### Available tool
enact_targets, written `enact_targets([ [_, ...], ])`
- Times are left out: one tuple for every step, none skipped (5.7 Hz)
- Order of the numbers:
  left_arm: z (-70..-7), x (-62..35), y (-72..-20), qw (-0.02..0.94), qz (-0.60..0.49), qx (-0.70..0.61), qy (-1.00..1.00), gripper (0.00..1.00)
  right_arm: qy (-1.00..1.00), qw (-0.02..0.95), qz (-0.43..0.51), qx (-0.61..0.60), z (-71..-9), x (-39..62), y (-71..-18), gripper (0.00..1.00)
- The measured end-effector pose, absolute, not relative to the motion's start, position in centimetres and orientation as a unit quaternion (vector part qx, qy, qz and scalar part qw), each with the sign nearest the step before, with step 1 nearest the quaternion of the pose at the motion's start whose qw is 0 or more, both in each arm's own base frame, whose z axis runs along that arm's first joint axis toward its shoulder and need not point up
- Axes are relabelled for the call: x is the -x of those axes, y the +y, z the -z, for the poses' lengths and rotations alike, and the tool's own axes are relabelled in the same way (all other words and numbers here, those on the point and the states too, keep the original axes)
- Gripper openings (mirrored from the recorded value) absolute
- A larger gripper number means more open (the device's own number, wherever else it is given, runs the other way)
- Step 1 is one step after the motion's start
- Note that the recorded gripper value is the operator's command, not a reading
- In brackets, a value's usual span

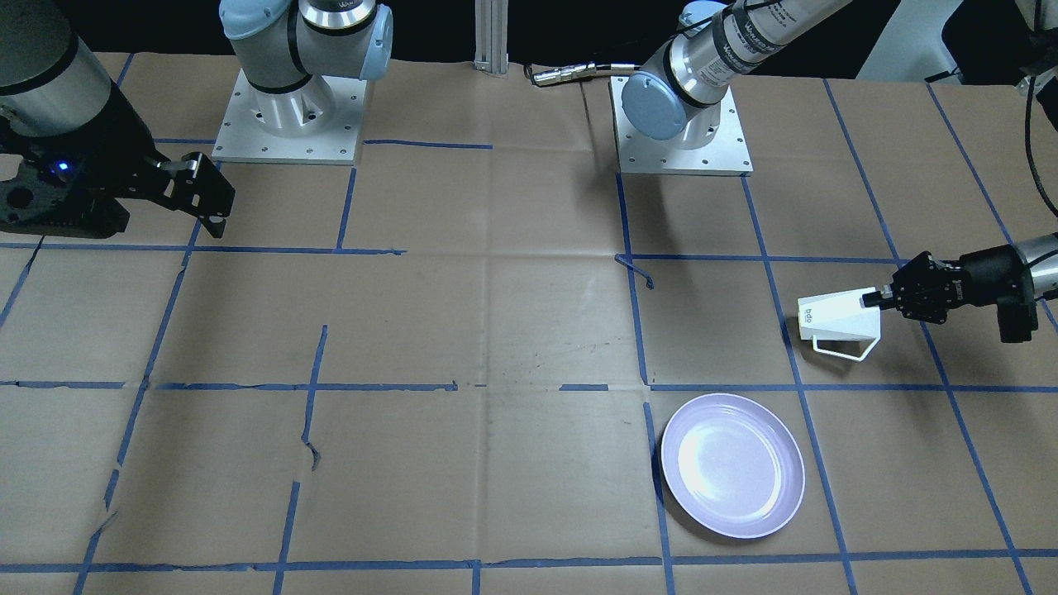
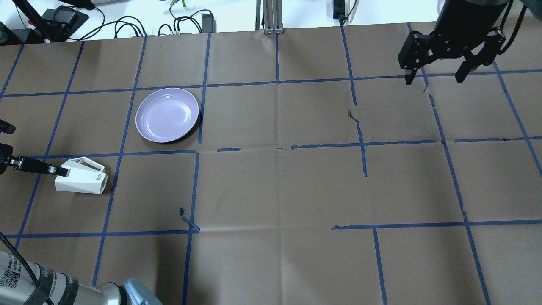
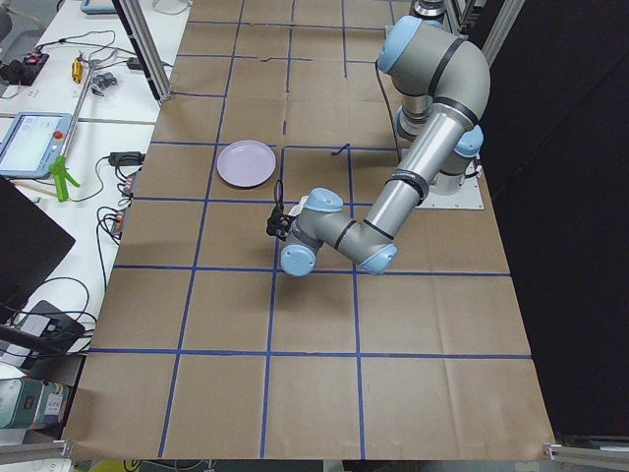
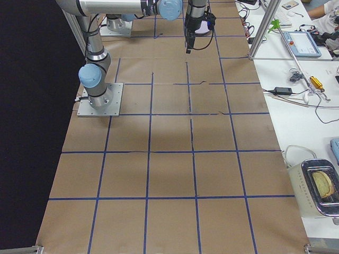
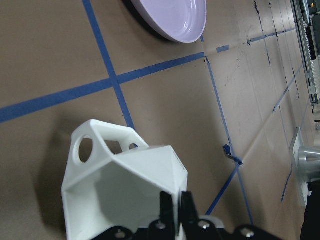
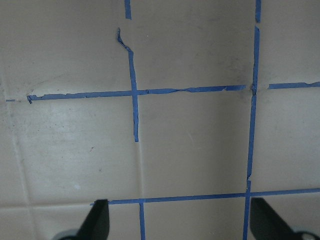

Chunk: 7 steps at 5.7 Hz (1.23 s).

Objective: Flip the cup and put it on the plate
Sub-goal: 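Lift the white mug with the left gripper and rotate it upright, then carry the mug over the lavender plate and lower it onto it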

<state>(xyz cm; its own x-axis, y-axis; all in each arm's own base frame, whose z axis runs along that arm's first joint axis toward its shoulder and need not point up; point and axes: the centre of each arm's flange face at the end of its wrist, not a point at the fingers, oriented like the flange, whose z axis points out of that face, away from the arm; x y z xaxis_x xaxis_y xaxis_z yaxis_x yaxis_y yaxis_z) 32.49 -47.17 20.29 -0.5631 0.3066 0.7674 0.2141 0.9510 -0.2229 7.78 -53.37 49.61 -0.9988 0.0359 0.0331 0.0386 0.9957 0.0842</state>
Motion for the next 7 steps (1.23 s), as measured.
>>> enact_targets([
  [-21.8,-32.2,-47.3,0.441,-0.061,0.136,-0.885,0.0,-0.999,0.016,0.042,0.019,-49.6,-7.8,-53.4,1.0],
  [-24.3,-31.6,-47.7,0.427,-0.061,0.127,-0.893,0.0,-0.999,0.016,0.042,0.019,-49.6,-7.8,-53.4,1.0],
  [-27.6,-29.7,-48.7,0.402,-0.055,0.129,-0.905,0.0,-0.999,0.016,0.042,0.019,-49.6,-7.8,-53.4,1.0],
  [-31.0,-25.8,-50.9,0.356,-0.048,0.15,-0.921,0.0,-0.999,0.016,0.042,0.019,-49.6,-7.8,-53.4,1.0],
  [-33.4,-21.0,-53.5,0.291,-0.034,0.189,-0.937,0.0,-0.999,0.016,0.042,0.019,-49.6,-7.8,-53.4,1.0],
  [-34.9,-16.2,-55.8,0.233,-0.025,0.219,-0.947,0.0,-0.999,0.016,0.042,0.019,-49.6,-7.8,-53.4,1.0],
  [-35.3,-12.0,-57.9,0.185,-0.023,0.233,-0.954,0.0,-0.999,0.016,0.042,0.019,-49.6,-7.8,-53.4,1.0],
])
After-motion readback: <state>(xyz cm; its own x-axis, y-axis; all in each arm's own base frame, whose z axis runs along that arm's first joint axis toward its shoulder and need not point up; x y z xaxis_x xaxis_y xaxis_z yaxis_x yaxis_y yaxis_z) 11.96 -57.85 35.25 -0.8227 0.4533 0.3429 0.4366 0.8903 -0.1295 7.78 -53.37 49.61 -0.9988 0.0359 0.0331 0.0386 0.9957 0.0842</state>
